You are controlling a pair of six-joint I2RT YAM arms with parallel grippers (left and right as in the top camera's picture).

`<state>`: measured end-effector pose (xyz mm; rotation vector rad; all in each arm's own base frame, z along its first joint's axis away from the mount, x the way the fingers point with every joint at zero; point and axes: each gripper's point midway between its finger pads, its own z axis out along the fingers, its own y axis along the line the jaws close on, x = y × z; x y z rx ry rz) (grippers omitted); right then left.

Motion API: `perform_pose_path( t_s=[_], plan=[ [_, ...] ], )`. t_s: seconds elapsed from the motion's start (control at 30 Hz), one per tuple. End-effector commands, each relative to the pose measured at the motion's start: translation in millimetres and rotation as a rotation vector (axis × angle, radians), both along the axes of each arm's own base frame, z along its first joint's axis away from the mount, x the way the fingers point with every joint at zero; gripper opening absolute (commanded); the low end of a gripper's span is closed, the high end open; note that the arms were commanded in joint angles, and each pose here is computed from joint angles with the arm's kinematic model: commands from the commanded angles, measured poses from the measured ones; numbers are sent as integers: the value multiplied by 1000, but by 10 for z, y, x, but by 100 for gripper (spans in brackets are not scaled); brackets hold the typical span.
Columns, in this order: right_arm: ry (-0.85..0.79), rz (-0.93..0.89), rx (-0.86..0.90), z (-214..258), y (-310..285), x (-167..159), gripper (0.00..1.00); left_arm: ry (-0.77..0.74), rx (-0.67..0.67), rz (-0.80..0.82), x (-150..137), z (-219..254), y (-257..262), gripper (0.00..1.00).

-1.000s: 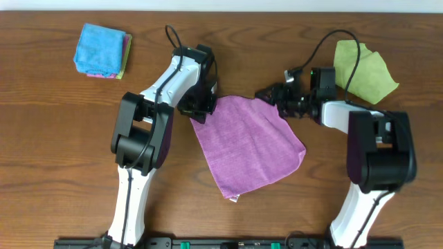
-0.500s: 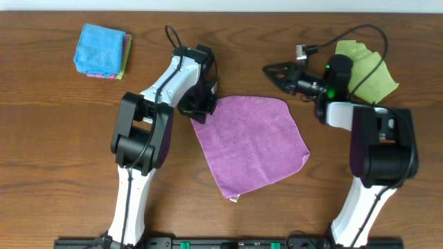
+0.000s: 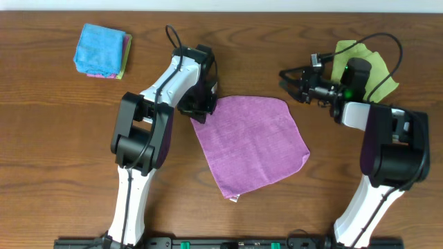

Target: Fold the cloth

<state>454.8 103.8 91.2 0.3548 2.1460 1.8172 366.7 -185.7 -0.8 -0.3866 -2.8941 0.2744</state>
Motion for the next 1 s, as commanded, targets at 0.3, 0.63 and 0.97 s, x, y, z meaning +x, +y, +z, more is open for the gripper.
perform_pose_path(
  t_s=[0.3,0.63,0.97],
  plan=[
    [-116,-197,-234,-184,-206,422,70,-234,-128,-21,270,782,-168,6],
    [-210,-185,-467,232,-394,897,72,-167,-353,-140,-198,1142,-846,6],
    [-172,-100,-691,413,-723,811,73,-105,-234,-198,-607,756,-983,6]
  ],
)
